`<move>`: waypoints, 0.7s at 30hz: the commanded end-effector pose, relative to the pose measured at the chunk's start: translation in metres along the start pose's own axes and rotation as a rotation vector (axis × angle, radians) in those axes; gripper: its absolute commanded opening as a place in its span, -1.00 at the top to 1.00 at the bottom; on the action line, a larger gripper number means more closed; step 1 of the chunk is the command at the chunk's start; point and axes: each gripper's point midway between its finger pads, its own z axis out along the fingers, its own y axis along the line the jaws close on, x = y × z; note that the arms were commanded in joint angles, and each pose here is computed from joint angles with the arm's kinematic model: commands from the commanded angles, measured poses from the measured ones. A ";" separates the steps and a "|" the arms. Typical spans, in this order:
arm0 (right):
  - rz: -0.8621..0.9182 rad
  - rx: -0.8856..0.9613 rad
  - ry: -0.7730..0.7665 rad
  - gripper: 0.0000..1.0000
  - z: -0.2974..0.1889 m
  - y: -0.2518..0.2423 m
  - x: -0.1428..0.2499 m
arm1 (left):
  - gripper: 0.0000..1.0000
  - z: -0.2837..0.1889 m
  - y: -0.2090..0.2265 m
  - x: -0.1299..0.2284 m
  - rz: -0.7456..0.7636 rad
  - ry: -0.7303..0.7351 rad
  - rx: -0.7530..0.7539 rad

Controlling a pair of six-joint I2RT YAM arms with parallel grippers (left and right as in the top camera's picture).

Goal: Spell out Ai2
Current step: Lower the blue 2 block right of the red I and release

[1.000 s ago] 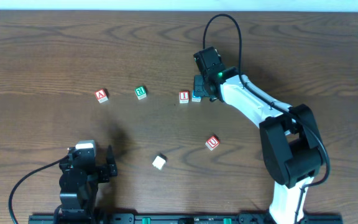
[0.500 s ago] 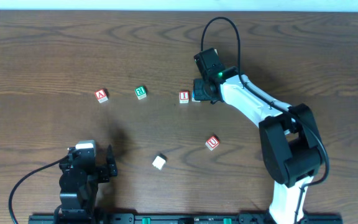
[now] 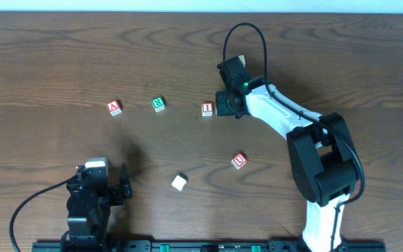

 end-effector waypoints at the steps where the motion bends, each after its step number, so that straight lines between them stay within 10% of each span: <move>1: -0.036 -0.032 0.008 0.98 0.002 0.005 0.001 | -0.90 0.001 0.003 0.003 0.005 0.002 -0.018; 21: 0.007 -0.027 0.016 0.97 0.002 0.008 0.004 | -0.91 0.001 0.003 0.003 0.005 0.002 -0.018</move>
